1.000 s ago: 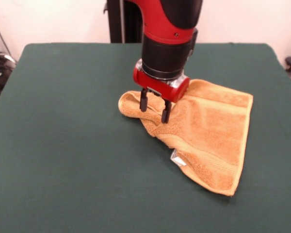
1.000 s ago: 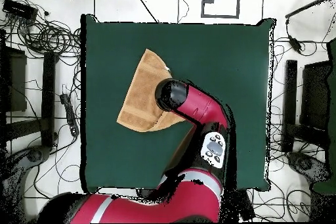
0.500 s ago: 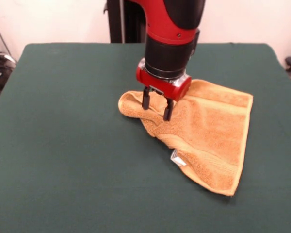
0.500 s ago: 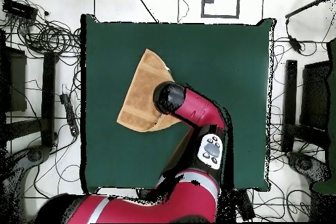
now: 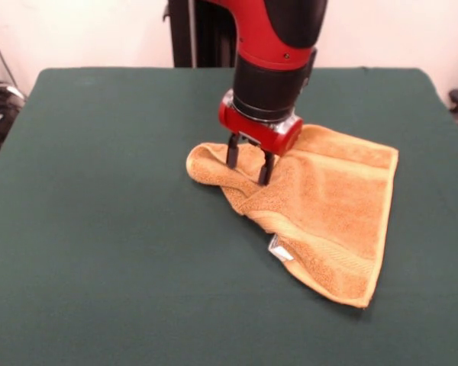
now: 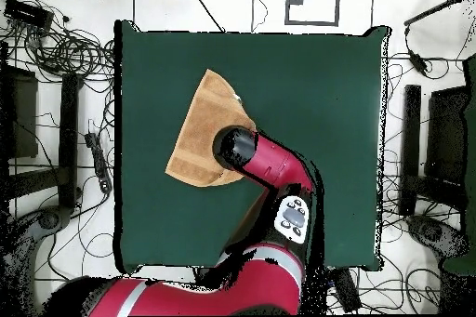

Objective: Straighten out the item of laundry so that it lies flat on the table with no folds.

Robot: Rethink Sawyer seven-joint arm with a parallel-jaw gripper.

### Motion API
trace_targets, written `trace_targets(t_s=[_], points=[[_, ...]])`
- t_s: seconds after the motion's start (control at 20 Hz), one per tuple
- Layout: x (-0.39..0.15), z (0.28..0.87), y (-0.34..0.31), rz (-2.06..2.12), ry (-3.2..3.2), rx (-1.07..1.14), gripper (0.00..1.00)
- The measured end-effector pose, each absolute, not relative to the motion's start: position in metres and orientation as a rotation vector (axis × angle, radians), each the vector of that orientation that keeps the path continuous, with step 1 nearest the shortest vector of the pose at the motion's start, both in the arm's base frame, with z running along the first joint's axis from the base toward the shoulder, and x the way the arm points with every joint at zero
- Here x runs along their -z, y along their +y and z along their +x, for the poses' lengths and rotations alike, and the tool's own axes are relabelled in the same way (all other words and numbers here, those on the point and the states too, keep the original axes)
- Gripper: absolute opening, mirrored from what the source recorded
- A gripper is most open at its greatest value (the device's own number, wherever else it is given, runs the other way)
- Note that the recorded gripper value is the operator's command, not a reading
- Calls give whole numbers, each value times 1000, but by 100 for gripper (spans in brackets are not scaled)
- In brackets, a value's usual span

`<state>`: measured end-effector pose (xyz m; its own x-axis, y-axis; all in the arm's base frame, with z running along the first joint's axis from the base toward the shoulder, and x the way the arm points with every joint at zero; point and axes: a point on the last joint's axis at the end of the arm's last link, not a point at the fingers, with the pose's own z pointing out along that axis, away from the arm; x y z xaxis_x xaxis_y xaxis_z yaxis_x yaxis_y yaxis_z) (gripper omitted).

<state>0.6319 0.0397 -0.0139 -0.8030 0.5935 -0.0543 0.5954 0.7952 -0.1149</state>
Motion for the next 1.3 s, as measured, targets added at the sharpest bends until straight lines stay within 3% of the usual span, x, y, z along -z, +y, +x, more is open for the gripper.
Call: trace_targets(t_s=[1.3], points=[[18, 621, 70, 944, 2980, 198, 100]])
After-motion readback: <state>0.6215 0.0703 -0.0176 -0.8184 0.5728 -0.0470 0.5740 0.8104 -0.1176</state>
